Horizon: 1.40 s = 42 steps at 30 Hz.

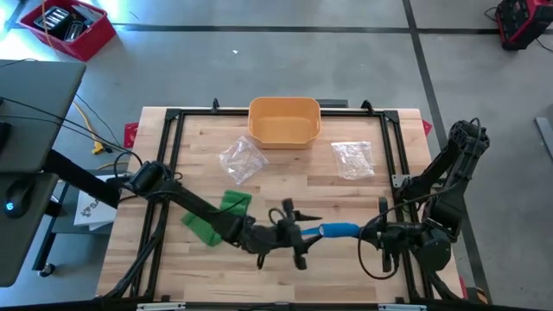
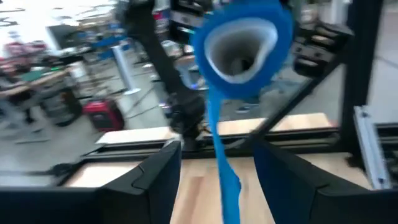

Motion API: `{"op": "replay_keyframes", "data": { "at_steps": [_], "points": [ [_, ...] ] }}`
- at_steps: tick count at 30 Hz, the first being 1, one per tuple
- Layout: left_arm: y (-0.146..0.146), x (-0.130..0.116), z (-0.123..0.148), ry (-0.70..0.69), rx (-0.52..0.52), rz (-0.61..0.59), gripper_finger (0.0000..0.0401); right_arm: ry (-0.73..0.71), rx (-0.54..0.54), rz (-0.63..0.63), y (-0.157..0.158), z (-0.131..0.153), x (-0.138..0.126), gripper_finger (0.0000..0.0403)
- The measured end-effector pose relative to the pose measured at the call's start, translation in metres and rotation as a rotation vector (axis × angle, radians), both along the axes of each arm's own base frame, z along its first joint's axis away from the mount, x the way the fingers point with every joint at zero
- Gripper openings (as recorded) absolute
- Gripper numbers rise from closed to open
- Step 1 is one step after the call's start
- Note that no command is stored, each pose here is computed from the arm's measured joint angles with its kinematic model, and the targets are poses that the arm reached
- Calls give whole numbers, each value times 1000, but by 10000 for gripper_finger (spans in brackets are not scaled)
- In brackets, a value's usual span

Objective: Roll bandage
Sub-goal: Roll the blue bandage

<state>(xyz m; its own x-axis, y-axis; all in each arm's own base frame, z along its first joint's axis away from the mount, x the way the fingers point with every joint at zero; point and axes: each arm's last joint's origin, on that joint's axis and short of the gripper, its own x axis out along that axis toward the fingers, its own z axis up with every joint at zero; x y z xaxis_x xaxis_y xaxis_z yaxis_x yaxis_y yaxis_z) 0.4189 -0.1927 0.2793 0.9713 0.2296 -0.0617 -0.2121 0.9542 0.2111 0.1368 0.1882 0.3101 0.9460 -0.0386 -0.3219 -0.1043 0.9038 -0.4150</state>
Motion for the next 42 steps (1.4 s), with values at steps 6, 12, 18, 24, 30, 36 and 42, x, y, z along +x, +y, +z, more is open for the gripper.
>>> {"op": "replay_keyframes", "data": {
  "at_steps": [6,12,18,24,30,36,42],
  "points": [
    [1,11,-16,-28,-48,-33,156,-1,0,-1,0,0,0,0],
    [-11,10,-31,-4,-60,-12,20,0,-2,-2,0,0,0,0],
    [-22,9,-54,69,-114,-16,3,-1,1,-4,0,0,0,0],
    [-29,13,-88,166,-247,-105,1,58,39,-16,-5,-6,4,0],
    [-37,17,-121,253,-386,-212,1,190,34,-176,-17,-31,18,0],
    [-53,13,-134,306,-488,-356,0,272,-43,-285,-19,-56,39,0],
    [-63,7,-134,308,-506,-367,0,323,-111,-338,-18,-77,54,0]
  ]
}}
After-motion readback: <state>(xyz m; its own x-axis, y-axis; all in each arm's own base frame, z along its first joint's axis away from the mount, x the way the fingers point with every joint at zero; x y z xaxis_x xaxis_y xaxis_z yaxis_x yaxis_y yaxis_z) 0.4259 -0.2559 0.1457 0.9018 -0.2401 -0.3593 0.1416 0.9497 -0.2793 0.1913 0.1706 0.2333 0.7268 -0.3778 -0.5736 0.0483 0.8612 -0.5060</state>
